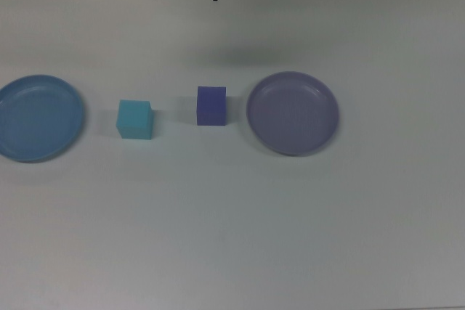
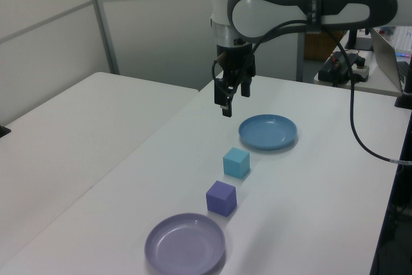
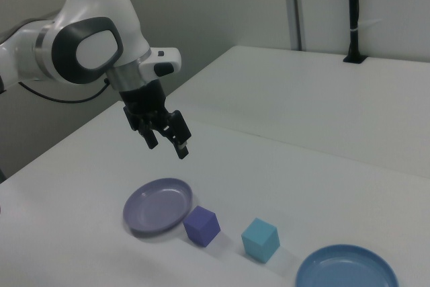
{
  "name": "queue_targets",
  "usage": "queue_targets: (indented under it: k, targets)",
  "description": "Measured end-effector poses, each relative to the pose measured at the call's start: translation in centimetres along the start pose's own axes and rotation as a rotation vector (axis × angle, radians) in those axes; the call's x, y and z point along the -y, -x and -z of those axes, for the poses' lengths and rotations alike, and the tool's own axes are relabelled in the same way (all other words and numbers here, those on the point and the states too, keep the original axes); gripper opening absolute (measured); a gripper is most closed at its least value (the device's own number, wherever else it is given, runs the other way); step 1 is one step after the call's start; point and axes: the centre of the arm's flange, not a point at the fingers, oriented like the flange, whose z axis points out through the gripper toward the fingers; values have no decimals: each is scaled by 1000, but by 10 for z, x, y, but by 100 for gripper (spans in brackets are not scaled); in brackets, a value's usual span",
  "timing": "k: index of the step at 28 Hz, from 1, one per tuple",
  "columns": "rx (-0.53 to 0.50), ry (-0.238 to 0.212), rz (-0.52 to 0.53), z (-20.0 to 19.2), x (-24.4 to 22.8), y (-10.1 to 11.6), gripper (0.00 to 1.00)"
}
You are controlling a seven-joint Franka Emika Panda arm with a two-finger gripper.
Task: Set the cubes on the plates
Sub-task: 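Lower the gripper onto the cyan cube and close on it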
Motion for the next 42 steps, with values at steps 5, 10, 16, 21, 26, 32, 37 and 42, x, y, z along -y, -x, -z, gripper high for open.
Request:
queue_targets:
  k: [5,10,16,21,26,32,37,42]
  targets:
    - [6,-1,1,-5,0,-2,100]
    - [-28,-4,-40,-22,-25,-19,100]
    - [-24,-13,-74,-75,-51,-46,100]
    - [-29,-5,-90,-128,-58,-63,100]
    - [-23,60,-116,-190,-68,-75,100]
    - [-19,153,-165,-258,-75,-87,100]
    - [5,192,-165,-286,-81,-85,100]
    - [11,193,-164,-288,-81,-83,100]
